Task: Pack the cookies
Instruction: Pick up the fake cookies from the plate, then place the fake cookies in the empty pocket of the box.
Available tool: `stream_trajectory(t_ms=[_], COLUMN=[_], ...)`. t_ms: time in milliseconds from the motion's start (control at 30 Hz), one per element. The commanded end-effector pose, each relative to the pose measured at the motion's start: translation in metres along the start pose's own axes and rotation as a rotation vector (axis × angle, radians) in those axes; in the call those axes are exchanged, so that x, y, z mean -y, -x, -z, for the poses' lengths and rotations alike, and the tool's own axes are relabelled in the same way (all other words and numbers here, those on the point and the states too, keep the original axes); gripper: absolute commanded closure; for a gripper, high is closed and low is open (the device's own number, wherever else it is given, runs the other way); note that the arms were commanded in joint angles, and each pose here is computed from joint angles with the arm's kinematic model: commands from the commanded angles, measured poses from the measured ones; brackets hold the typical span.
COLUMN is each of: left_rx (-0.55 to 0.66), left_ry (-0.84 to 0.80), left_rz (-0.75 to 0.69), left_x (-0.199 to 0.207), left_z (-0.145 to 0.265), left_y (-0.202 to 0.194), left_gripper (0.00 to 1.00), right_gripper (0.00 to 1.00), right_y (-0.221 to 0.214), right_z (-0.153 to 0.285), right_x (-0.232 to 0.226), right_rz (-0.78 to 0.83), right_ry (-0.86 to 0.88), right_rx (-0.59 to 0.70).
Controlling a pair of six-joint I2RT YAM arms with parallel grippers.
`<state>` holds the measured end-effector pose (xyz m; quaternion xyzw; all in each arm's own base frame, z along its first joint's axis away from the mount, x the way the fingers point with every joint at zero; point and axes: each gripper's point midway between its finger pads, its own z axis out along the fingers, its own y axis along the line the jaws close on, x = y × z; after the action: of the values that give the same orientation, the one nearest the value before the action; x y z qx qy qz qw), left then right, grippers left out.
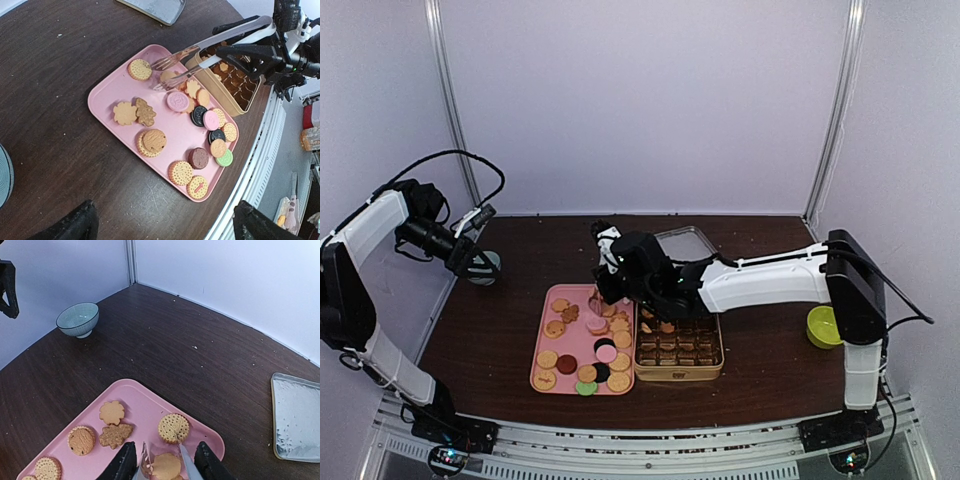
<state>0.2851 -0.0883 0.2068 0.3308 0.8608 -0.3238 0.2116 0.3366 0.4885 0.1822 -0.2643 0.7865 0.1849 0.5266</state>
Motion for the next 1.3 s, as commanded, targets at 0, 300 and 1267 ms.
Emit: stream_trajectory(t_ms=[0, 300, 1267], left_rx=[0.032, 0.035, 0.038], left_ry=[-0.015, -0.033, -0.060], left_rz=[-0.024, -0.026, -0.027], left_x=[0.009, 0.011, 0.012], left_z=[0.006, 0.005, 0.003], left_y=[0.004, 0.004, 0.004], left_gripper=[0.03, 0.03, 0.05], right_gripper=[0.61, 0.62, 0.75], right_y=[0.014, 0.001, 0.065], right_z=[0.014, 0.015, 0.141], right_x=[0.012, 0.011, 0.103], right_rz=[0.016, 0.010, -0.125], right_ry=[-0.031, -0.018, -0.148], right_rx=[0.016, -0.018, 0.160])
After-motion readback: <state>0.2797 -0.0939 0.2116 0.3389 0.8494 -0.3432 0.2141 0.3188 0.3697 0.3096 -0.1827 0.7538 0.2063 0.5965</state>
